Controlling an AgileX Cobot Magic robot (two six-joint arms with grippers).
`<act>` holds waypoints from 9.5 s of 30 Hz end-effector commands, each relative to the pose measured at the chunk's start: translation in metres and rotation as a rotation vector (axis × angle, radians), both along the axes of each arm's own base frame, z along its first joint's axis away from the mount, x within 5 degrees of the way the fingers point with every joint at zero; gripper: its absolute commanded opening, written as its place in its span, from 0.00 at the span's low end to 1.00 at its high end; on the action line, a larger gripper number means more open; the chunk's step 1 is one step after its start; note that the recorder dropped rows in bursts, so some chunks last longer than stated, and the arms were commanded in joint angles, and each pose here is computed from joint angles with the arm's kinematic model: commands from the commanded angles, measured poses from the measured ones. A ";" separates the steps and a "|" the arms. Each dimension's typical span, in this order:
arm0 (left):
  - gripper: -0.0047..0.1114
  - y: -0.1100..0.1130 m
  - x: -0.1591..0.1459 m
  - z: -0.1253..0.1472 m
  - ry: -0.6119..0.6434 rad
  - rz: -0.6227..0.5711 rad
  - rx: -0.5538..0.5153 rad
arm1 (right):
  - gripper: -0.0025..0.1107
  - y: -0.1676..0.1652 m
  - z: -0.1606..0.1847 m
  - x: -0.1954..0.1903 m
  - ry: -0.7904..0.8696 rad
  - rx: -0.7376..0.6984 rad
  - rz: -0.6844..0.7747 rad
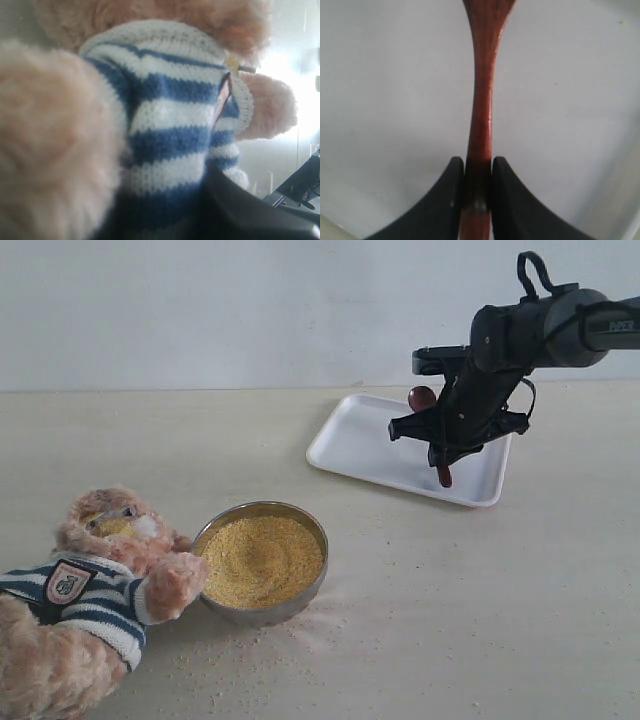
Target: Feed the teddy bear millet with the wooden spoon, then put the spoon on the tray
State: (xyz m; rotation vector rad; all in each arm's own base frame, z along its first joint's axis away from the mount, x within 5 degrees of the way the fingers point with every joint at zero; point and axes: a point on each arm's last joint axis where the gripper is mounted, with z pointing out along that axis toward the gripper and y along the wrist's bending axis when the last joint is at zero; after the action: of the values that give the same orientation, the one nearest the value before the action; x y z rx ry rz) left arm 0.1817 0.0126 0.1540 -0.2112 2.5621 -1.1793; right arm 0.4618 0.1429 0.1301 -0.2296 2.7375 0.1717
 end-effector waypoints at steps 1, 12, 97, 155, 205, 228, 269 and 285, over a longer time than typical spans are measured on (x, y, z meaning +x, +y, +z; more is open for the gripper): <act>0.08 -0.001 0.001 0.003 -0.016 0.000 -0.018 | 0.03 -0.002 -0.001 0.001 0.005 -0.014 0.023; 0.08 -0.001 0.001 0.003 -0.016 0.000 -0.018 | 0.09 0.000 -0.001 0.000 0.009 0.001 0.057; 0.08 -0.001 0.001 0.003 -0.016 0.000 -0.018 | 0.02 -0.081 0.070 -0.263 -0.386 0.127 -0.039; 0.08 -0.001 0.001 0.003 -0.016 0.000 -0.018 | 0.02 -0.123 0.072 -0.405 -1.046 0.370 -0.056; 0.08 0.008 0.012 0.002 -0.082 0.124 0.053 | 0.02 -0.124 0.074 -0.409 -1.080 0.381 -0.052; 0.08 0.018 0.035 -0.043 -0.076 0.173 0.014 | 0.02 -0.124 0.074 -0.409 -1.080 0.381 -0.052; 0.68 0.046 0.015 -0.027 0.024 0.269 -0.265 | 0.02 -0.124 0.074 -0.409 -1.079 0.383 -0.053; 0.54 0.060 -0.001 -0.027 0.103 0.292 -0.299 | 0.02 -0.124 0.074 -0.409 -1.080 0.381 -0.052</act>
State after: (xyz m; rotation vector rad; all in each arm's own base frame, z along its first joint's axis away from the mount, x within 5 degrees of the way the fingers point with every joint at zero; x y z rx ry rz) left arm 0.1804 0.0715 0.1250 -0.7041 2.3261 -1.4403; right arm 0.0537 0.0191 0.2030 -0.0934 1.6108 0.4096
